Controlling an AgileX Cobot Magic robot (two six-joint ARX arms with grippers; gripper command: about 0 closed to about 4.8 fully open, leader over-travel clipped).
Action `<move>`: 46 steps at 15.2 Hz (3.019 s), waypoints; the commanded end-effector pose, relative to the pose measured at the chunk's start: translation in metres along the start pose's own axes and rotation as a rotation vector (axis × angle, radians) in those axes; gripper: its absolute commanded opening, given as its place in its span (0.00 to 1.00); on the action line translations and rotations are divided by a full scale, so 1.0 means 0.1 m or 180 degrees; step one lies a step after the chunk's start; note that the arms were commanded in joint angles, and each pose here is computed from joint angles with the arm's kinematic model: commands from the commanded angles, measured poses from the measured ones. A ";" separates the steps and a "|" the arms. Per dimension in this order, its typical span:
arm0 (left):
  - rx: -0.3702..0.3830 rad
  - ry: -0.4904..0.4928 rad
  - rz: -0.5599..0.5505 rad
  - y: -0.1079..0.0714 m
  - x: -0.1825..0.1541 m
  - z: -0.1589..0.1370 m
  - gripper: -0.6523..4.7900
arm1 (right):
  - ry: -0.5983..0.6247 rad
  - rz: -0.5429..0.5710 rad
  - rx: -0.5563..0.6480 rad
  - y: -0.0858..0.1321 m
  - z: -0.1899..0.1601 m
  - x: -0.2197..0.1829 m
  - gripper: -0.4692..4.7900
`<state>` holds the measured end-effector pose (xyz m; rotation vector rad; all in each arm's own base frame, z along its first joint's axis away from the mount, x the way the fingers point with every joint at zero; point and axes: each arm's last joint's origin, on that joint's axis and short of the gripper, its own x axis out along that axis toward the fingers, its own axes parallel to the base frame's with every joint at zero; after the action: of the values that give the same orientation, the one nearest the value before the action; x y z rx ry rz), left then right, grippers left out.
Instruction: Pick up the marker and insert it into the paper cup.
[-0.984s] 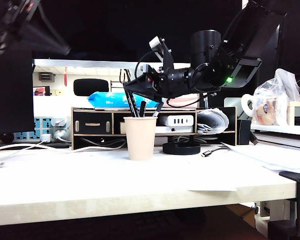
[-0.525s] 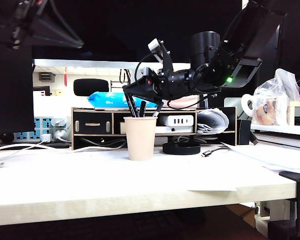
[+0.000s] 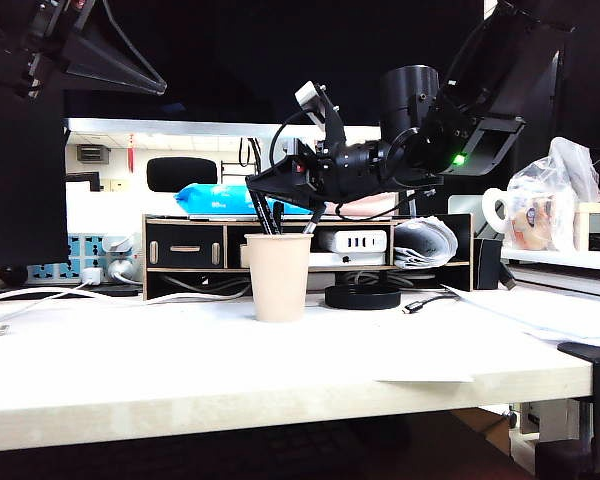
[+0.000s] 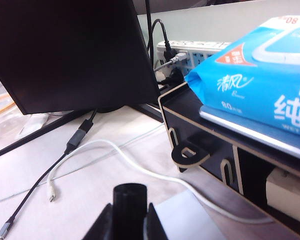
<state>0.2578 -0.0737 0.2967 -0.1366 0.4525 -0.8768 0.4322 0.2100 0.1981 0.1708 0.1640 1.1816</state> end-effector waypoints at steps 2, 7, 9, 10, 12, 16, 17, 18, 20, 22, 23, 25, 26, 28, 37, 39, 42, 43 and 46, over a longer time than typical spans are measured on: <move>0.0040 -0.0053 -0.0017 -0.01 -0.01 0.03 0.11 | -0.0095 0.0022 -0.0105 0.01 0.06 -0.01 0.12; 0.0041 -0.0053 -0.0017 -0.01 -0.01 0.03 0.11 | -0.0096 0.0020 -0.0106 0.00 0.06 -0.01 0.14; 0.0041 -0.0053 -0.0017 -0.01 -0.01 0.03 0.11 | -0.0089 0.0019 -0.0099 0.00 0.06 -0.01 0.23; 0.0041 -0.0053 -0.0016 -0.01 -0.01 0.03 0.11 | -0.0089 0.0020 -0.0100 0.00 0.06 -0.01 0.23; 0.0040 -0.0053 -0.0017 -0.01 -0.01 0.03 0.11 | -0.0090 0.0020 -0.0101 0.00 0.06 -0.01 0.24; 0.0039 -0.0052 -0.0016 -0.01 -0.01 0.03 0.11 | -0.0096 0.0025 -0.0107 0.01 0.06 -0.01 0.27; 0.0039 -0.0052 -0.0016 -0.01 -0.01 0.03 0.11 | -0.0096 0.0027 -0.0107 0.01 0.06 -0.01 0.27; 0.0038 -0.0053 -0.0016 -0.01 -0.01 0.03 0.11 | -0.0102 0.0034 -0.0105 0.01 0.06 -0.01 0.27; 0.0040 -0.0053 -0.0015 -0.01 -0.01 0.03 0.11 | -0.0165 0.0049 -0.0080 0.01 0.09 -0.01 0.27; 0.0040 -0.0053 -0.0003 -0.01 -0.01 0.03 0.11 | -0.0347 0.0179 -0.0001 0.04 0.18 -0.02 0.24; 0.0038 -0.0055 0.0075 -0.01 -0.01 0.03 0.11 | -0.0422 0.0310 -0.0002 0.07 0.22 -0.03 0.14; 0.0036 -0.0057 0.0097 0.00 -0.01 0.03 0.11 | -0.0552 0.0454 0.0100 0.10 0.33 -0.07 0.09; 0.0019 -0.0058 0.0094 0.00 -0.01 0.03 0.11 | -0.0549 0.0510 0.0136 0.11 0.37 -0.09 0.08; -0.0030 -0.0082 0.0092 -0.02 -0.03 0.05 0.11 | -0.0515 0.0684 0.0146 0.17 0.52 -0.17 0.08; 0.0067 -0.0210 0.0427 -0.32 -0.44 0.11 0.11 | 0.0807 -0.0382 -0.0030 0.91 1.18 -0.85 0.08; 0.0165 -0.0320 0.0415 -0.42 -0.55 0.15 0.11 | 0.1173 -0.0689 -0.0070 1.18 1.29 -1.12 0.08; 0.0261 -0.0492 0.0542 -0.67 -0.87 0.14 0.11 | 0.1308 -0.0812 -0.0103 1.64 1.53 -1.53 0.08; 0.0276 -0.0517 0.0542 -0.73 -0.94 0.13 0.11 | 0.1313 -0.0907 -0.0129 1.73 1.57 -1.62 0.08; 0.0397 -0.0712 0.0548 -1.03 -1.31 -0.02 0.11 | 0.1282 -0.1110 -0.0216 2.14 1.68 -2.01 0.08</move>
<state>0.1201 -0.0400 0.3692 -0.0802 0.2121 -0.7108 0.2120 0.0999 0.4136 -0.1436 0.4989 0.8819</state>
